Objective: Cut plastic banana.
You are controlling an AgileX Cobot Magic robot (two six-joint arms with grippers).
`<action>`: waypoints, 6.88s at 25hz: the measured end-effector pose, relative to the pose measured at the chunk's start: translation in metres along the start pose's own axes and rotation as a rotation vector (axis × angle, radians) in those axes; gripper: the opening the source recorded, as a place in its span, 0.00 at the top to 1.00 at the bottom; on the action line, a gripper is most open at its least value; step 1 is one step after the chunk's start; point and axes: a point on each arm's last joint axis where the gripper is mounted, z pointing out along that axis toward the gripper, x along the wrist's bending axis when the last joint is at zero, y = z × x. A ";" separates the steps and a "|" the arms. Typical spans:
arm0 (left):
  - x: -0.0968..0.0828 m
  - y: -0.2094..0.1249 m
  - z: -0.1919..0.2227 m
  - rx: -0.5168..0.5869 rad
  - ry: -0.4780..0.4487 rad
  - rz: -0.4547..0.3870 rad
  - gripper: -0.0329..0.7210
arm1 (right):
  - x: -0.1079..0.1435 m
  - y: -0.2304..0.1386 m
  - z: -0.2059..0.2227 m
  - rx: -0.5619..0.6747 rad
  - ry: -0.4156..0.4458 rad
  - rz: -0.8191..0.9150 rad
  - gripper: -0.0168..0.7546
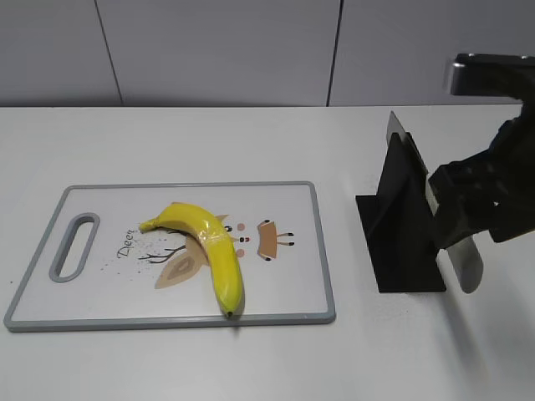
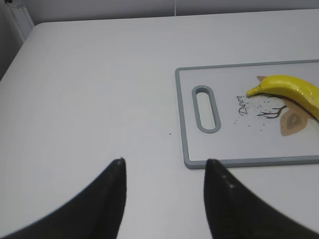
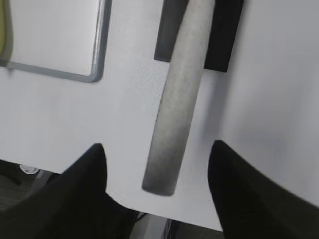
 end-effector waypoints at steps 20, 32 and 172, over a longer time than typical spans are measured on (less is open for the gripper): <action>0.000 0.000 0.000 0.000 0.000 0.000 0.31 | -0.006 0.018 0.059 0.098 -0.071 0.079 0.72; 0.000 0.000 0.000 0.000 0.000 0.000 0.31 | -0.001 0.007 0.002 -0.059 -0.011 0.062 0.72; 0.013 0.169 0.260 0.853 -0.135 0.095 0.18 | 0.053 0.151 0.013 -0.087 0.080 -0.420 0.73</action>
